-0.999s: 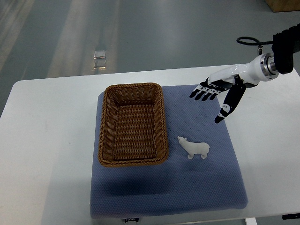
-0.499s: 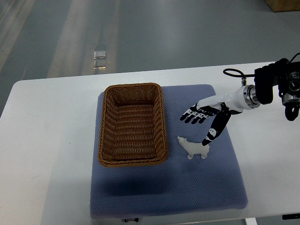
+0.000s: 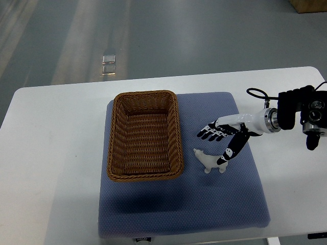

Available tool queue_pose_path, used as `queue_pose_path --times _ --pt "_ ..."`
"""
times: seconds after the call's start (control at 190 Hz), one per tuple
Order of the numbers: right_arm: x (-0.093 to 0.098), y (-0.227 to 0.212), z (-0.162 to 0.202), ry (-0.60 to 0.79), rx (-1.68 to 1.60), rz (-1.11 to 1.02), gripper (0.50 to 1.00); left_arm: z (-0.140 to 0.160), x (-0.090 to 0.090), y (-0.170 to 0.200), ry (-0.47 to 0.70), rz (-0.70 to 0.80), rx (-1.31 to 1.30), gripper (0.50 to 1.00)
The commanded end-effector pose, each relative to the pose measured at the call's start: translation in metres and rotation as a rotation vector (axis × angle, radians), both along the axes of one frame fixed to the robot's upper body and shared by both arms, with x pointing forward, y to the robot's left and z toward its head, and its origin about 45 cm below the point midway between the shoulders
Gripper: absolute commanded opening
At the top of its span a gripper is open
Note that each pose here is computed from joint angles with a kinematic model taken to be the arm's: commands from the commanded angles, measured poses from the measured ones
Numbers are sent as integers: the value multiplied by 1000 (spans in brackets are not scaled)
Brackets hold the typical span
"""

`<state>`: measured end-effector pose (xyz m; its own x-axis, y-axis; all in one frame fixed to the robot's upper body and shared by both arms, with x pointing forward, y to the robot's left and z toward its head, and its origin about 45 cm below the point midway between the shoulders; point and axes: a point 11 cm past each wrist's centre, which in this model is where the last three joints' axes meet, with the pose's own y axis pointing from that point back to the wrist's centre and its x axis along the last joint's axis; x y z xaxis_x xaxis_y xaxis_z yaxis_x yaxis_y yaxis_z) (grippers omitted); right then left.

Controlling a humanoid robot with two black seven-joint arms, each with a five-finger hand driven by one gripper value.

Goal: Place white bear in brown basket with right hand
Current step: 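Lower the right hand onto the white polar bear figurine, then close the right hand fingers around the white bear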

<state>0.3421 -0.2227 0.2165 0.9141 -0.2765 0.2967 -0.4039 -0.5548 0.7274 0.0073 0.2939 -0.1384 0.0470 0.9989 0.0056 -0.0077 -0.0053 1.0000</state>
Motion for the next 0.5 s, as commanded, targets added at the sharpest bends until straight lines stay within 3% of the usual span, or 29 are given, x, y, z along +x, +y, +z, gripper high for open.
queue_pose_path --times 0.0,0.41,0.494 --pt "-4 -2 -6 12 5 -8 887 0 0 0 0 0 2 1000" --pt "-12 0 -23 20 14 -27 862 0 0 1 0 0 3 1000" --pt "-14 2 -27 23 32 -36 838 0 0 1 0 0 3 1000"
